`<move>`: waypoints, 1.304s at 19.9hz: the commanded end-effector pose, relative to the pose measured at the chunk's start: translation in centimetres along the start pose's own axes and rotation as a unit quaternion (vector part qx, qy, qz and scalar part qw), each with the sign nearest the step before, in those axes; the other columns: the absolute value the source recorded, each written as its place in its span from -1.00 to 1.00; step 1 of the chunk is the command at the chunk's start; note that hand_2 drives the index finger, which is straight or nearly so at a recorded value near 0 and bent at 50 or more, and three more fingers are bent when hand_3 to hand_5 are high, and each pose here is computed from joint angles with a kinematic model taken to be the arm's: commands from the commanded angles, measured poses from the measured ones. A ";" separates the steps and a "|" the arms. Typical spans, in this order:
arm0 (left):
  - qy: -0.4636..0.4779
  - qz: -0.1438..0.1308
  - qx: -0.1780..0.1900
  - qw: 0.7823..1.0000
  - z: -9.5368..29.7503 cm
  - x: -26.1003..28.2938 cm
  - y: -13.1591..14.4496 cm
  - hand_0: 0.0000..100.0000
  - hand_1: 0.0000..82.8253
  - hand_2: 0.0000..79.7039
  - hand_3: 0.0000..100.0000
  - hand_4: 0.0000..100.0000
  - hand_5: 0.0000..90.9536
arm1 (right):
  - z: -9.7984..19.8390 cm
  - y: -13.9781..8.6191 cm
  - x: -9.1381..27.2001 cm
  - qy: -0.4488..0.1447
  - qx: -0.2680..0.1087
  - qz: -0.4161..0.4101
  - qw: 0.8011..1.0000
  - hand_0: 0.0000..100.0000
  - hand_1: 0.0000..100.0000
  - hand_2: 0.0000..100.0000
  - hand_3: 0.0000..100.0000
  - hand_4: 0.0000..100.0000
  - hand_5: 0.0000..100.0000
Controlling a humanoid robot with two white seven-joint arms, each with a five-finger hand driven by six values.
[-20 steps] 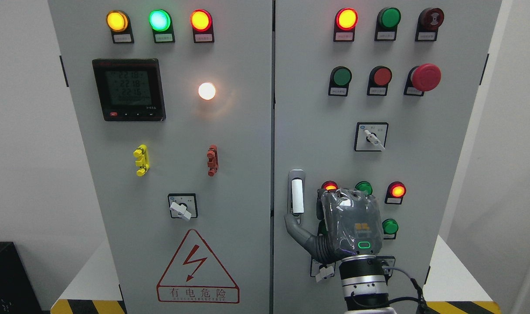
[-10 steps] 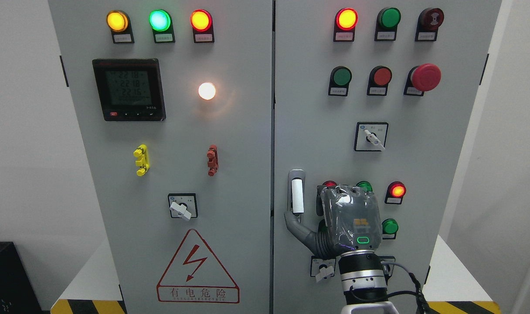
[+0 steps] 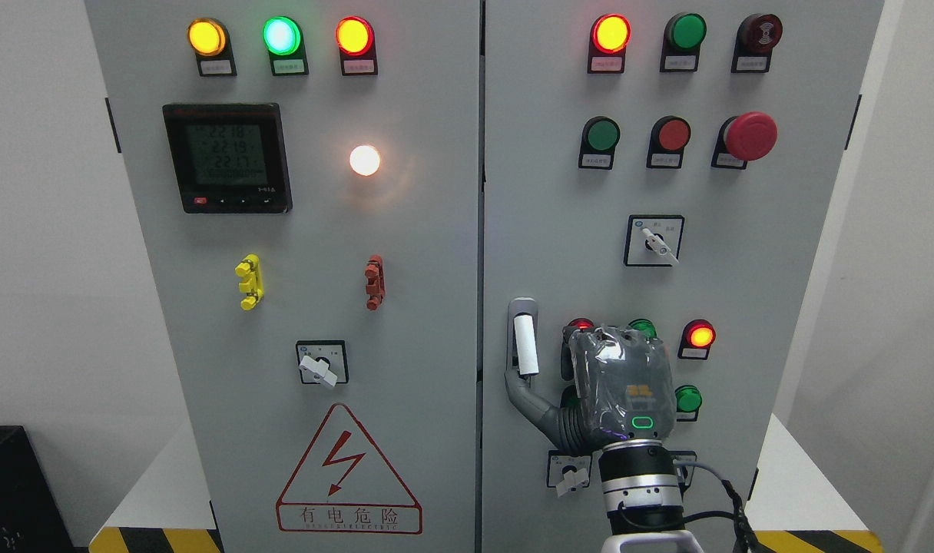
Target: Release door handle
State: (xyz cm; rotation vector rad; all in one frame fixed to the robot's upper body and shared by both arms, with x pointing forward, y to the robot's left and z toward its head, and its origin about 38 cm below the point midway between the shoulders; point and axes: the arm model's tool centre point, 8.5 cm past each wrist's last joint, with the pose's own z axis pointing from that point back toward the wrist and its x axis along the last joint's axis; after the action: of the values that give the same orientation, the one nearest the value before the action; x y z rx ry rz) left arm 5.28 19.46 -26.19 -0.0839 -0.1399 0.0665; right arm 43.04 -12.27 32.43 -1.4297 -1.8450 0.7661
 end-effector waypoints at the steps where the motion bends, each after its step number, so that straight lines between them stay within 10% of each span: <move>1: -0.008 -0.010 -0.002 1.000 -0.1 0.6 -0.1 -1.00 -1.00 -0.94 -0.83 -0.98 -1.00 | 0.1 0.0 -0.1 0.004 -0.003 -0.003 1.000 -0.53 -0.35 0.65 1.00 1.00 0.93; 26: -0.008 -0.010 -0.001 1.000 -0.1 0.6 -0.1 -1.00 -1.00 -0.94 -0.82 -0.97 -1.00 | 0.1 -0.7 -1.5 0.023 -0.016 -0.002 1.000 -0.45 -0.28 0.64 1.00 1.00 0.93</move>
State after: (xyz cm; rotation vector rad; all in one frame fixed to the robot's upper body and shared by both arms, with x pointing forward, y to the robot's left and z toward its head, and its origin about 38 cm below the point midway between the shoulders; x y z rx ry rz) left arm 5.28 19.46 -26.19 -0.0836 -0.1400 0.0665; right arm 42.78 -13.37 32.52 -1.4452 -1.8398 0.7144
